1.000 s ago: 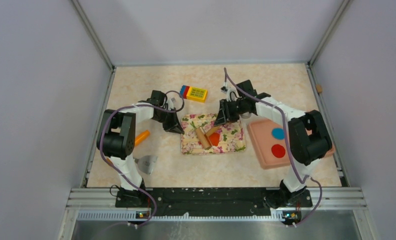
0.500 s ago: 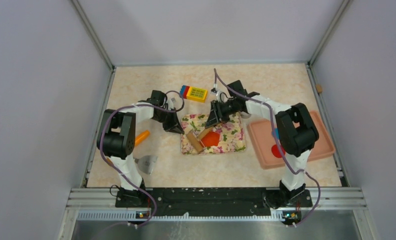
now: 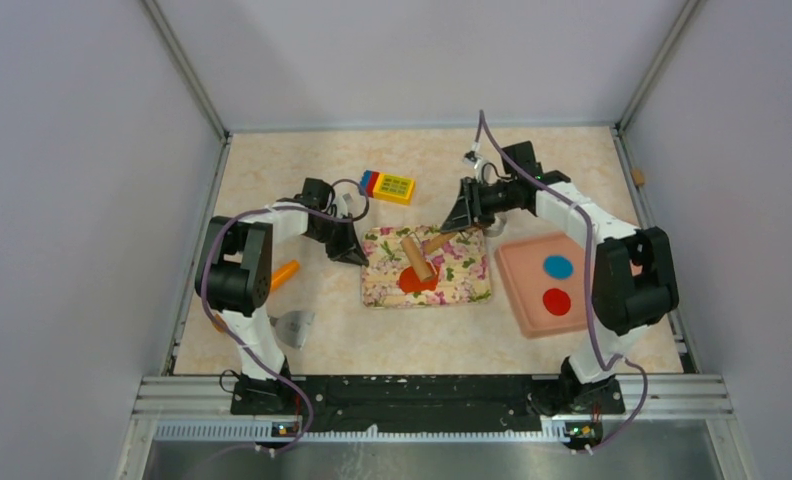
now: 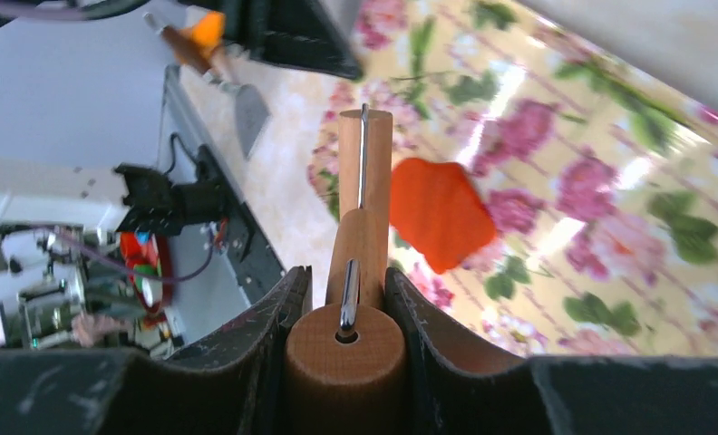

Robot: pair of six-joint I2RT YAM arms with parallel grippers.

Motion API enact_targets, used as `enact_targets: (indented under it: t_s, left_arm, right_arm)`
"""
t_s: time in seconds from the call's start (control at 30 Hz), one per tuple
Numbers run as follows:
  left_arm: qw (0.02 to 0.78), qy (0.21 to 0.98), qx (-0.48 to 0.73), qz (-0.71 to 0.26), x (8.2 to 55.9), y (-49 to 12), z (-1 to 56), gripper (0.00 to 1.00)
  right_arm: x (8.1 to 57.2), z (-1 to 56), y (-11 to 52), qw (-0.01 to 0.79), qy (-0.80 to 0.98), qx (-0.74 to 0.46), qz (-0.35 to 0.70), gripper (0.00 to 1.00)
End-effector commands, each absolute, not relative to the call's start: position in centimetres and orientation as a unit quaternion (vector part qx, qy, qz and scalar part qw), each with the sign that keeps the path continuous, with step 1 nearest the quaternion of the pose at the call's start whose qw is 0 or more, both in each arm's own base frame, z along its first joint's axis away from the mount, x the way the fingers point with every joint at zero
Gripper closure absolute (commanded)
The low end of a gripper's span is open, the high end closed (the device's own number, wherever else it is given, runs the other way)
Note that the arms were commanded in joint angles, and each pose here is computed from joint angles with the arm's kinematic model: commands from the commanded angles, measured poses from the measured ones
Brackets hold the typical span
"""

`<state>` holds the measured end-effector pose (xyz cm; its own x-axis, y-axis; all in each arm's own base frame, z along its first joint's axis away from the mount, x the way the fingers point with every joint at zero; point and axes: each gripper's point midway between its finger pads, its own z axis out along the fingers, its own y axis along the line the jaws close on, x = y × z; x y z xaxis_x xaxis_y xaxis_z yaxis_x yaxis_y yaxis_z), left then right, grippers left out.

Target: Roll out the dumpling wrappers from the dough

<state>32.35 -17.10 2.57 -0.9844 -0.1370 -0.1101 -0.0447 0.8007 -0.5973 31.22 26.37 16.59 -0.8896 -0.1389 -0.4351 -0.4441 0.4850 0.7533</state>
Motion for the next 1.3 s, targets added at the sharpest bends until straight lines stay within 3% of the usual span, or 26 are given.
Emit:
enact_targets:
  t_s: [0.0,0.3,0.53,0.83,1.27]
  left_arm:
    - [0.095,0.951,-0.043,-0.293,33.7,-16.4,1.7,1.0]
    - [0.095,0.95,-0.042,-0.294,33.7,-16.4,1.7,1.0]
    - [0.099,0.951,-0.042,-0.288,33.8,-16.2,1.9,1.0]
    - [0.099,0.952,-0.047,-0.287,33.8,-15.9,1.9,1.0]
    - [0.105,0.951,-0.049,-0.286,33.7,-15.7,2.1,1.0]
  right_arm:
    - [31.5,14.9,24.0,0.154,0.876,-0.13,0.438,1.0]
    - [31.5,10.1,23.4,0.112,0.897,-0.112,0.412,1.0]
    - [32.0,4.5,16.4,0.108,0.966,-0.091,0.217,1.0]
    - [32.6,3.6,11.0,0.114,0.981,-0.071,0.141,1.0]
    - [33.4,4.6,10.2,0.134,0.979,-0.079,0.131,1.0]
